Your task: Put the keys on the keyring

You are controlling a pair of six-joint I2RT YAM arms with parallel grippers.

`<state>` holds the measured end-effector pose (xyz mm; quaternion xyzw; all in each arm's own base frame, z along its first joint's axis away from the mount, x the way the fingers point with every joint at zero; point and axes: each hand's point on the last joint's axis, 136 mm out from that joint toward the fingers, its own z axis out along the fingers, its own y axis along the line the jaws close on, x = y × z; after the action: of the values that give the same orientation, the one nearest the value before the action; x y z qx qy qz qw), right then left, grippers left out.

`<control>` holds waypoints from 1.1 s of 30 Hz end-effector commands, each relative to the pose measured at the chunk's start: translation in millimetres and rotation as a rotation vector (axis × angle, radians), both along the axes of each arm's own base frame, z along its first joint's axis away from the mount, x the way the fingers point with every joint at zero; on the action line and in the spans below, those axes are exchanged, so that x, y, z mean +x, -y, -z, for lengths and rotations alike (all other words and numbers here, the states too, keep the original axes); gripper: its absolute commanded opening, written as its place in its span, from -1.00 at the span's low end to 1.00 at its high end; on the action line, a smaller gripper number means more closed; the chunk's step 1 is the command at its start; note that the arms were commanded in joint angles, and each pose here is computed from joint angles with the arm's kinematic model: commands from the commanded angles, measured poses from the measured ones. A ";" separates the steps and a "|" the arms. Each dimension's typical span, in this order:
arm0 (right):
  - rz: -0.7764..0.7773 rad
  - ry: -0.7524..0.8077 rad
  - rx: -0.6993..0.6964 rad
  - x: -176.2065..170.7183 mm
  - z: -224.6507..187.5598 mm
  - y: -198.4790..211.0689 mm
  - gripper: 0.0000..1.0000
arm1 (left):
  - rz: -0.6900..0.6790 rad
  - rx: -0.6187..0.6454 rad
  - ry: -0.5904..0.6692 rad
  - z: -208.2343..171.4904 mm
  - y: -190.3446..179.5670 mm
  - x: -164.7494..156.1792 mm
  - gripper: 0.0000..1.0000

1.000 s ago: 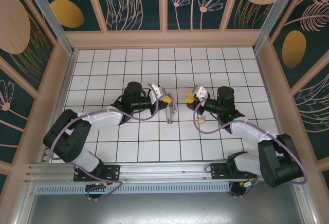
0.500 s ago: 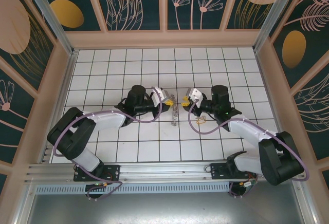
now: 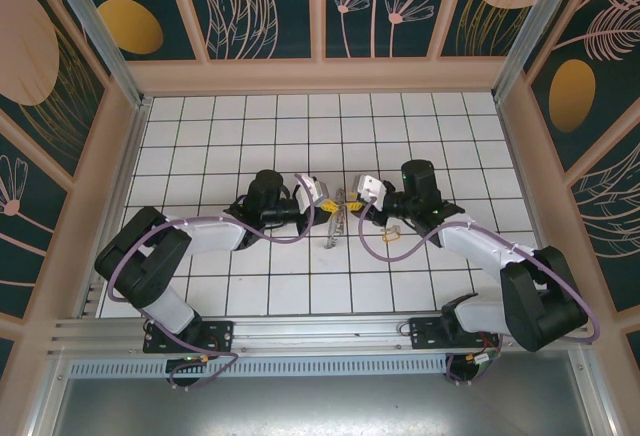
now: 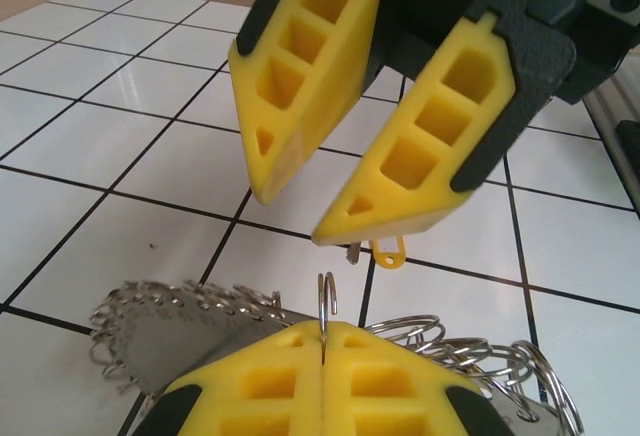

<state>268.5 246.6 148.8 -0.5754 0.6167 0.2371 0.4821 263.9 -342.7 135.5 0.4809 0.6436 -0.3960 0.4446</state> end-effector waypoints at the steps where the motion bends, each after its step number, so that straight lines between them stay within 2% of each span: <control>1: -0.086 0.021 -0.021 -8.0 -3.9 -6.9 -0.49 | 0.036 -0.020 0.024 -3.6 2.8 -4.3 -1.00; 14: -0.131 -0.003 -0.037 -6.0 4.3 -18.1 -0.50 | 0.100 -0.011 0.009 -1.2 11.1 -6.4 -1.00; 19: -0.158 -0.034 -0.032 -11.8 7.3 -20.0 -0.55 | 0.099 -0.010 0.007 -1.2 12.3 -5.1 -1.00; 26: -0.124 -0.038 -0.078 -11.6 14.0 -9.3 -0.49 | 0.079 -0.015 0.021 -6.5 11.3 -1.4 -1.00; 33: -0.151 -0.049 -0.051 -17.7 5.7 -8.5 -0.49 | 0.074 -0.012 0.021 -7.3 10.7 -0.6 -1.00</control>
<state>258.9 250.6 127.9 -0.6155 0.6140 0.2494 0.4266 259.0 -347.8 128.1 0.4978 0.6365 -0.4122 0.4208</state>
